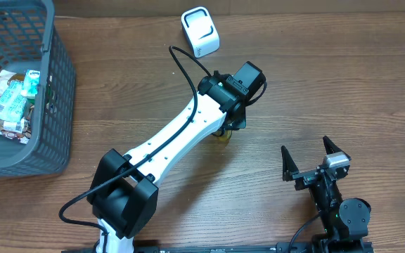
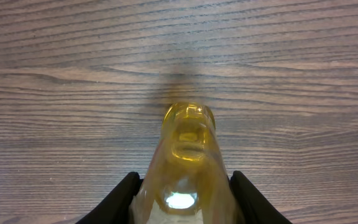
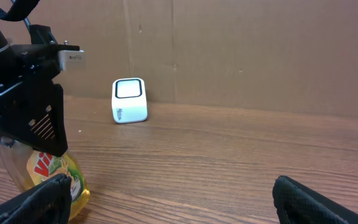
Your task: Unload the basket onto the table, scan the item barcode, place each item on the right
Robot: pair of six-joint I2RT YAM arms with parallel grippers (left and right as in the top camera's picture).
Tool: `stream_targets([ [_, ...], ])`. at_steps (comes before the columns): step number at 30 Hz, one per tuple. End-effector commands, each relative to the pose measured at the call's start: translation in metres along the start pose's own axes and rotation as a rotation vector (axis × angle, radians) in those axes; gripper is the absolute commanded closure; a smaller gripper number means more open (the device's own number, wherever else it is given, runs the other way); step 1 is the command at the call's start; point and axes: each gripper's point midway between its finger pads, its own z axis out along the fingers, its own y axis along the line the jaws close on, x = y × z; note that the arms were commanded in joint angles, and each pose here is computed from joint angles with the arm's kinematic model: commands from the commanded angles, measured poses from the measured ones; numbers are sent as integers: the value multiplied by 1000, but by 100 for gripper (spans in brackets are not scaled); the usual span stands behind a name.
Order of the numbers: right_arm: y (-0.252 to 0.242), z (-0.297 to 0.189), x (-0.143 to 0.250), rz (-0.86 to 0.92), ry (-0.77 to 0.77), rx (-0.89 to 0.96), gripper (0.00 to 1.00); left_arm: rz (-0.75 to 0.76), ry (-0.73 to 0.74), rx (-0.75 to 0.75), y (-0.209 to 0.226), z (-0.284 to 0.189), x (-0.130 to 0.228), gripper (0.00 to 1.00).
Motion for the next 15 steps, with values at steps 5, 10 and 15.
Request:
stream_targets([
  [5, -3, 1, 4, -3, 7, 12, 0, -9, -16, -10, 0, 0, 0, 93],
  [10, -3, 1, 4, -3, 7, 12, 0, -9, -16, -10, -1, 0, 0, 92],
  [15, -3, 1, 4, -3, 7, 12, 0, -8, -15, -10, -1, 0, 0, 91],
])
